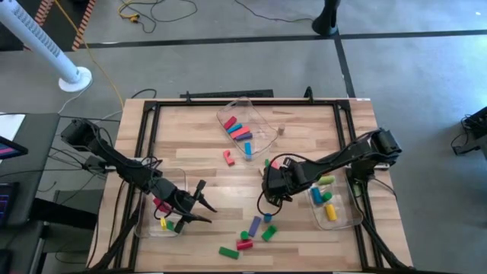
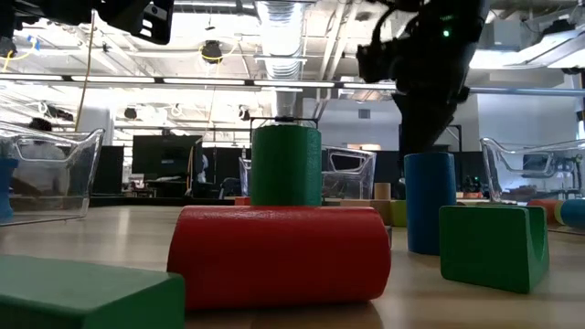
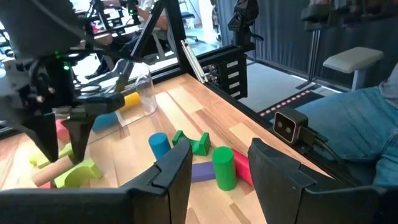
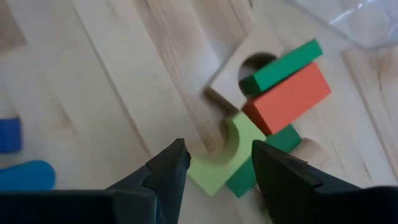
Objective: Sort blocks by size
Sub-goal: Put the light green arc block into the left transparent bin
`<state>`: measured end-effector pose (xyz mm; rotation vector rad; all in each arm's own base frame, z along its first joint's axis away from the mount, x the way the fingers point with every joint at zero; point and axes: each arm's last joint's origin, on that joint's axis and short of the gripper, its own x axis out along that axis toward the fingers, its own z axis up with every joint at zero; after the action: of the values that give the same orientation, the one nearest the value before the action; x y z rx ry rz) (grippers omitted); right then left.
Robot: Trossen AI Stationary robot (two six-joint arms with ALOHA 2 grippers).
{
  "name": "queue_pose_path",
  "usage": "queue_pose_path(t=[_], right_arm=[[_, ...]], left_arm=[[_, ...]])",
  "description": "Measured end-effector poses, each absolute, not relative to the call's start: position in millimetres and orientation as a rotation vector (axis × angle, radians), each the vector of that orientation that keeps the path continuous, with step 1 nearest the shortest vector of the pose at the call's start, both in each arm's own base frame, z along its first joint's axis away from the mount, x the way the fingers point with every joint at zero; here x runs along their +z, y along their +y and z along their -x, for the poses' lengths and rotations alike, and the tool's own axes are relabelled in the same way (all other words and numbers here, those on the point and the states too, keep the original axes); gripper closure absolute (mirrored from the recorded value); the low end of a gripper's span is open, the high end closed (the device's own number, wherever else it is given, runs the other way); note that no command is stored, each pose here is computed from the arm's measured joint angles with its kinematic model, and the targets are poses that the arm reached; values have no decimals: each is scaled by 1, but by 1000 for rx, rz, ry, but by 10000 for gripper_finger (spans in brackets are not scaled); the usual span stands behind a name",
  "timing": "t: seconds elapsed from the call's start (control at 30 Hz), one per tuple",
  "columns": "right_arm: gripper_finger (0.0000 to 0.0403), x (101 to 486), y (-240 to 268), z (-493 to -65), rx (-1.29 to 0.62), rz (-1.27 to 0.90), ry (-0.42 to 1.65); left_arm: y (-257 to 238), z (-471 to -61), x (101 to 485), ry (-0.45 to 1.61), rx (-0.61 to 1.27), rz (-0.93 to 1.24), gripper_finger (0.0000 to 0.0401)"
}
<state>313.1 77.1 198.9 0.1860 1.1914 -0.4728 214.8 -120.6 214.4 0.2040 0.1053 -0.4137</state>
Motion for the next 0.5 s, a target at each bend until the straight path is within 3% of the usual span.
queue_pose_path(t=[0.5], right_arm=[[192, 168, 48, -309, -470, -369, 1234]], left_arm=[[-121, -215, 214, 106, -415, -204, 252]])
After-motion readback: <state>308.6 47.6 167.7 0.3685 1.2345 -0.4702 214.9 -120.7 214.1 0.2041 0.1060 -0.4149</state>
